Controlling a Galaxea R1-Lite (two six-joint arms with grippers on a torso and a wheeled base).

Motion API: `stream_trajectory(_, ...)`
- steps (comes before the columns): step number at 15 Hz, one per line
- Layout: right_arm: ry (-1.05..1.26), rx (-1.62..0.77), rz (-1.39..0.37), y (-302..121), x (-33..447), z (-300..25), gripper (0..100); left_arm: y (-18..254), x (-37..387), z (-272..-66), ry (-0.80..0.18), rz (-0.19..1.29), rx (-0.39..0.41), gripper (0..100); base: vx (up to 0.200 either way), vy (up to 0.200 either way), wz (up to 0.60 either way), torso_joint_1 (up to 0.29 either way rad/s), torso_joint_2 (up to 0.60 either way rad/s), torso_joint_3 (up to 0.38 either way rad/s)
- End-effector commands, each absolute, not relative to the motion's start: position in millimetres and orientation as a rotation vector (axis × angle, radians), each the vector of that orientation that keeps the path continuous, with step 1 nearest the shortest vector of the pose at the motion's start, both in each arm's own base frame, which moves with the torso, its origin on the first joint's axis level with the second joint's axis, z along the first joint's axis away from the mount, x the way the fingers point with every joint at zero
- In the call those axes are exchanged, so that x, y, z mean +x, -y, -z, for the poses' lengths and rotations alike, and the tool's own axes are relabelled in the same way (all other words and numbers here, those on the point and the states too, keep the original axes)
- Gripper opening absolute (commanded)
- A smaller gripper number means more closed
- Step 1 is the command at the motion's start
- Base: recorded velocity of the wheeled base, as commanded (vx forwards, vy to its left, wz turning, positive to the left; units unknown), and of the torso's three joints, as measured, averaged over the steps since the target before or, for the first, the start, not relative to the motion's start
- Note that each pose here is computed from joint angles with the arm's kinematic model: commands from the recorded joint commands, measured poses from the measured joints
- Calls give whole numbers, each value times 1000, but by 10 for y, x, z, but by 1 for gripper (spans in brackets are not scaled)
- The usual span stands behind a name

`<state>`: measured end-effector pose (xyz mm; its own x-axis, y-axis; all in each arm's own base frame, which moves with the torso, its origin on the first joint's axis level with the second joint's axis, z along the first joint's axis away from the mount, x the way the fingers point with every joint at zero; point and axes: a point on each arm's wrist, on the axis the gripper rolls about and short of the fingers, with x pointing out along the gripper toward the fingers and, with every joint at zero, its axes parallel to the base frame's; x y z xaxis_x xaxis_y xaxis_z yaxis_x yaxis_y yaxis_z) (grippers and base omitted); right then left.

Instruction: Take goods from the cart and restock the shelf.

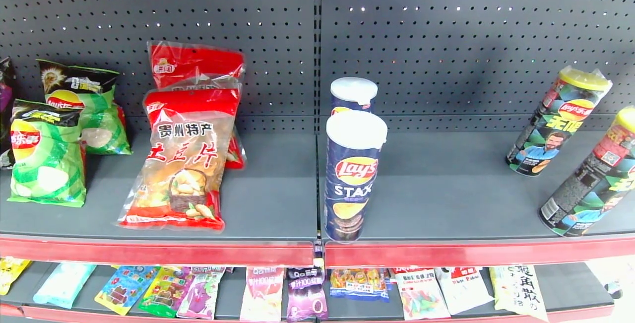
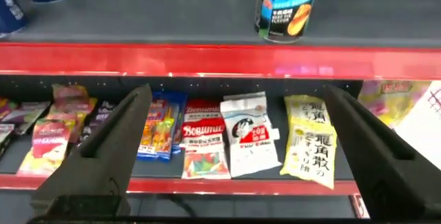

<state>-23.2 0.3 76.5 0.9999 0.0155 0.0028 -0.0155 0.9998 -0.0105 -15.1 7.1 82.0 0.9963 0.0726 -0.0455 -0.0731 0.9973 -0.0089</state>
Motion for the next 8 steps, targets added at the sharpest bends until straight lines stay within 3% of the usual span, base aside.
stream_trajectory(1, -2, 5, -17, -2, -228, -753, 100, -68, -147, -821, -49, -65, -2, 100, 0, 0, 0, 0, 0, 0)
stream_trajectory(2, -3, 2, -15, -3, -227, -754, 100, -66, -147, -819, -51, -52, -3, 100, 0, 0, 0, 0, 0, 0)
stream_trajectory(7, -5, -2, -12, -1, -227, -752, 100, -67, -147, -817, -52, -57, -11, 100, -200, 0, 0, 7, 5, 1)
stream_trajectory(8, -5, -3, -11, -2, -227, -752, 100, -65, -147, -817, -53, -50, -8, 100, 0, 0, 0, 0, 0, 0)
